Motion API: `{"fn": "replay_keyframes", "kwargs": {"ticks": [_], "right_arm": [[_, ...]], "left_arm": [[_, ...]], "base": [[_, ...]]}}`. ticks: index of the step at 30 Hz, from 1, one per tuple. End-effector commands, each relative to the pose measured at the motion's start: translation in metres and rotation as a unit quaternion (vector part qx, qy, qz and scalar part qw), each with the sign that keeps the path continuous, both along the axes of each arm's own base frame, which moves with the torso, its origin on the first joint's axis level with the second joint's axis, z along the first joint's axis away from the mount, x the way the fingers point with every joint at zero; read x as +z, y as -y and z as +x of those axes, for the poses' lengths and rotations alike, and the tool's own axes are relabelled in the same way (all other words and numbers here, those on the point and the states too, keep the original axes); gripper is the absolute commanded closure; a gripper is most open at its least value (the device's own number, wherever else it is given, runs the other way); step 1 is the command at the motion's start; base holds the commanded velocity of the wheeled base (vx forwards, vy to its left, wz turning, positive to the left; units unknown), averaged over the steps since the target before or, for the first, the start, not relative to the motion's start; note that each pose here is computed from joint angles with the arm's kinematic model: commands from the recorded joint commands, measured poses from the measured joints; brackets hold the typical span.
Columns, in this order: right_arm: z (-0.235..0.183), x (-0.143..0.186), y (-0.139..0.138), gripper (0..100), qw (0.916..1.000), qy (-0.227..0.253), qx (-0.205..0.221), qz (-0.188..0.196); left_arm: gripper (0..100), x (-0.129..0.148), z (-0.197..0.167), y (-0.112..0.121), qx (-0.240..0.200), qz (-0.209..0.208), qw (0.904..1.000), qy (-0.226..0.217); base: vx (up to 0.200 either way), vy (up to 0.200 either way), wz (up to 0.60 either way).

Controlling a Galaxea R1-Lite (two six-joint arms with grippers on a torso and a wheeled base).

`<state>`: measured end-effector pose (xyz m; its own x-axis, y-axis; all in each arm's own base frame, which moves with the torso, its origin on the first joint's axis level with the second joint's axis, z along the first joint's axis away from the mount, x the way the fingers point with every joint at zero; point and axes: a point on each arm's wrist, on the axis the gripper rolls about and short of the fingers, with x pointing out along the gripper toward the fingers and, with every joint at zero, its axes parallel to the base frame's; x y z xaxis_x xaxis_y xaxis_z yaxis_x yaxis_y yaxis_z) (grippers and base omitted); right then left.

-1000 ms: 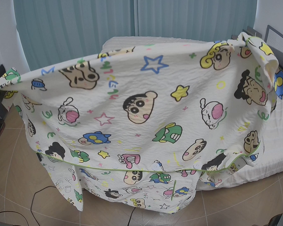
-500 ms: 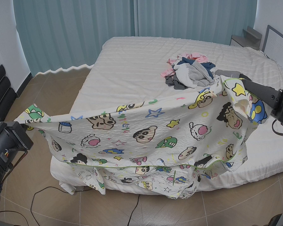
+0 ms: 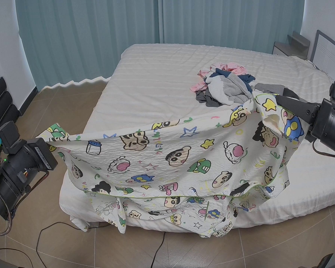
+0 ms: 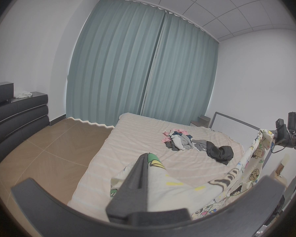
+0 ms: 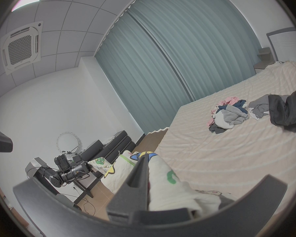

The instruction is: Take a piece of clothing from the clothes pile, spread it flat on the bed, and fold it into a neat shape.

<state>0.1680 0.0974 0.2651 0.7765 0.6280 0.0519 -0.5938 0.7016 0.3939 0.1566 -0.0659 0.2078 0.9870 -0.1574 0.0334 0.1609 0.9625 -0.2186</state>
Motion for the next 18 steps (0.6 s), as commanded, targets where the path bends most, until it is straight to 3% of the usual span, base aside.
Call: {"fn": "replay_keyframes", "kwargs": {"ticks": [1, 18], "right_arm": [[0.014, -0.005, -0.003, 100, 0.9999, -0.010, -0.008, -0.006], [0.060, -0.012, -0.013, 100, 0.9994, -0.007, -0.032, -0.005]], "left_arm": [[100, 0.000, 0.010, 0.004, 0.001, 0.002, 1.0000, -0.008], [100, 0.001, 0.054, 0.021, 0.008, 0.009, 0.9996, -0.025]], "base": [[0.200, 0.000, 0.00], [0.200, 0.000, 0.00]]}}
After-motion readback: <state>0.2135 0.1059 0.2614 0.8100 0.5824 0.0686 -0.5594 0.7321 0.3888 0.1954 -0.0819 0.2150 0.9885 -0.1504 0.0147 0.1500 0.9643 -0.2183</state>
